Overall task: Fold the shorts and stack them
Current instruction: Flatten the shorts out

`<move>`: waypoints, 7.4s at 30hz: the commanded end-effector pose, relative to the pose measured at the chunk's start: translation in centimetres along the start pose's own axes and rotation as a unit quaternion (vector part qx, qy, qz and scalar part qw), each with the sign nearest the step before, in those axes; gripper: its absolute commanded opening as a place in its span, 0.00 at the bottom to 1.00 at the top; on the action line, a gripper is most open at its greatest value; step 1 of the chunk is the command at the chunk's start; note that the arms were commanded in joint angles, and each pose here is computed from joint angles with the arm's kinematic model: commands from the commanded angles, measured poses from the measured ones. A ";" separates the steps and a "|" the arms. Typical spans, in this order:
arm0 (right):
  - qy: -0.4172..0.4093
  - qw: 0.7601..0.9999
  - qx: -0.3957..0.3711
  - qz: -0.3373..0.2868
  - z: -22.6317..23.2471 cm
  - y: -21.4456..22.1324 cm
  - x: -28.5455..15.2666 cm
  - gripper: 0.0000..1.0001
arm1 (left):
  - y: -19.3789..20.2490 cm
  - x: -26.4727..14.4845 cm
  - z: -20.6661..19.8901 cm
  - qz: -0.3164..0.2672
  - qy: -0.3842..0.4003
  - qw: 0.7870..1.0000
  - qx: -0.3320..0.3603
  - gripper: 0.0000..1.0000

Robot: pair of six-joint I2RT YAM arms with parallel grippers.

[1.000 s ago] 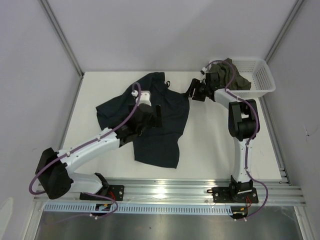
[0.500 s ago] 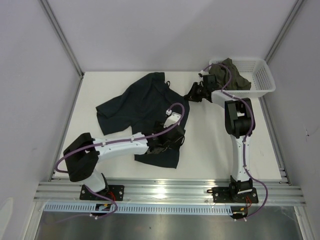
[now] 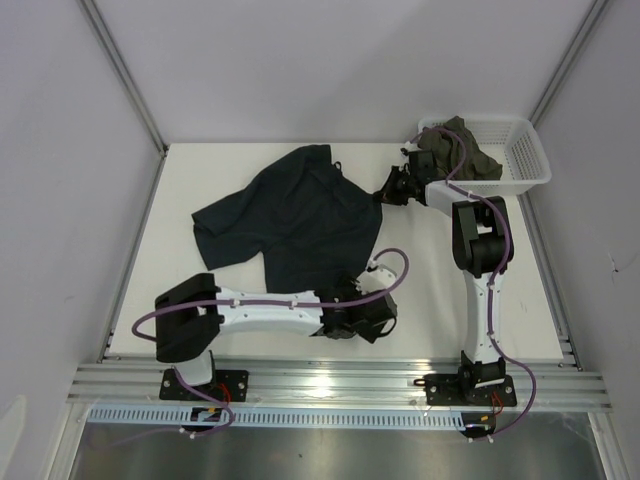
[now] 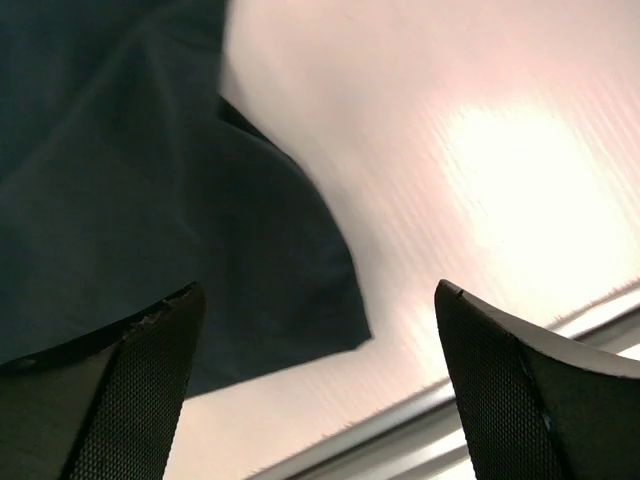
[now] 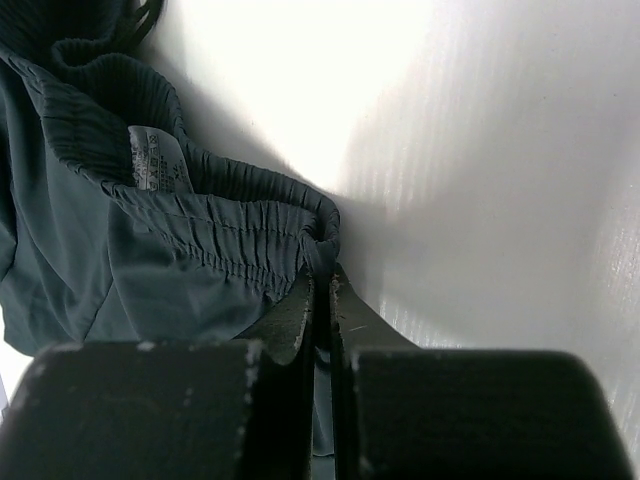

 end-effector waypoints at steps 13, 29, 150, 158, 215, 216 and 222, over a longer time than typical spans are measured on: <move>0.010 1.000 -0.014 -0.020 0.7 -1.6 -2.4 0.00 | 4.8 1.8 -1.1 0.054 -0.063 0.996 0.037 0.62; 0.111 0.993 -0.007 0.048 -0.4 -1.3 -6.6 0.00 | 5.6 0.0 -3.1 0.094 0.047 0.993 0.052 0.00; 0.075 0.991 -0.077 0.085 7.1 27.4 -15.0 0.52 | -7.4 9.6 24.7 0.156 -0.108 0.981 -0.047 0.63; 0.092 0.989 -0.078 0.082 6.9 27.5 -16.5 0.53 | -7.0 11.2 26.7 0.162 -0.118 0.977 -0.076 0.50; 0.082 0.987 -0.126 0.062 12.1 24.1 -17.0 0.59 | -13.1 1.6 38.9 -0.055 -0.169 0.917 -0.359 0.76; 0.076 0.987 -0.127 0.061 12.7 23.8 -16.7 0.59 | -12.1 1.5 38.3 -0.050 -0.165 0.915 -0.365 0.76; 0.086 0.986 -0.133 0.046 13.5 21.5 -16.1 0.59 | -11.7 -1.1 32.3 -0.092 -0.105 0.925 -0.353 0.79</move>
Point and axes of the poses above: each gripper's point midway between its finger pads, its own x axis out along the fingers, its own z axis along the line the jaws close on, y = z × x, the point moved 3 cm from there along -x, back along the fingers, and after that the axes turned 5 degrees about -x, right-handed, at the moved point
